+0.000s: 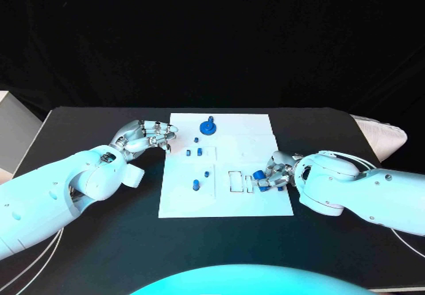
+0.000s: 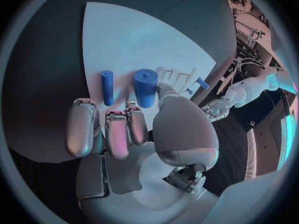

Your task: Assemble the parts on the task board

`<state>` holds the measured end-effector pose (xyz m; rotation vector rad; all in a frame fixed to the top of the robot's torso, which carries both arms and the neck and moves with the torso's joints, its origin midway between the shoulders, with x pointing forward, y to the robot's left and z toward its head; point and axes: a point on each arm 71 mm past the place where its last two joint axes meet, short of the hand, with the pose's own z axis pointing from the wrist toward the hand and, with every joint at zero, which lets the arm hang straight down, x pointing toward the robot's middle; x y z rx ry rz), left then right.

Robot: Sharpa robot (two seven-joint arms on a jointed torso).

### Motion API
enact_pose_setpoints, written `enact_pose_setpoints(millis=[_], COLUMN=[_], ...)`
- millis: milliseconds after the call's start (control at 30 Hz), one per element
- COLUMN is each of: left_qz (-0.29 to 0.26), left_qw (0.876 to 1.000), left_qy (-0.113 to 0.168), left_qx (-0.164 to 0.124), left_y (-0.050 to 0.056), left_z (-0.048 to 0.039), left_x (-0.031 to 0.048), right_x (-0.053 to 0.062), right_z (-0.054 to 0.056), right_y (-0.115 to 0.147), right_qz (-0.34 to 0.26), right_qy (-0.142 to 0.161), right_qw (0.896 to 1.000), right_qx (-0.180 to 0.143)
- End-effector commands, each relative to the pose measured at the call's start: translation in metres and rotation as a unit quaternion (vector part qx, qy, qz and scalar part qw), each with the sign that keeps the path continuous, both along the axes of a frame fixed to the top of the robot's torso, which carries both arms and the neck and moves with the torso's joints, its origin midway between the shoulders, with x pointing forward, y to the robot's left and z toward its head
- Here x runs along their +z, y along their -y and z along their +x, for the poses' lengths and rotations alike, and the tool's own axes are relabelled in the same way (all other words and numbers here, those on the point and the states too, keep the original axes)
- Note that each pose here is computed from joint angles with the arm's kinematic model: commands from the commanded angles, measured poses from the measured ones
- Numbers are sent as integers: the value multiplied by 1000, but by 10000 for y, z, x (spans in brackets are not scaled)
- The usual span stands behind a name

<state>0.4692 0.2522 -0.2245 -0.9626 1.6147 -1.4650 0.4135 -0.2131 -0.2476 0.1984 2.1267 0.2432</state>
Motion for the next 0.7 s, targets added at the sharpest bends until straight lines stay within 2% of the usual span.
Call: enact_pose_setpoints(millis=[33,200,367,533,700], left_qz=[-7,-7,-14,-14,-12], left_qw=[1000,1000,1000,1000,1000], left_qy=[0,-2,-10,-12,-12], left_qx=[-7,-9,-12,-12,-14], left_y=[18,20,25,27,33], left_z=[-7,-8,-10,-8,-6], left_x=[7,4,-3,-8,-12], right_x=[-3,29,124,221,260], right_z=[-21,-53,-71,-94,-119], right_y=[22,58,52,-1,-104], right_qz=[1,44,85,112,126], right_qy=[5,-11,-19,-25,-32], right_qw=[1000,998,994,992,991], right_qx=[-7,-39,-61,-59,-45])
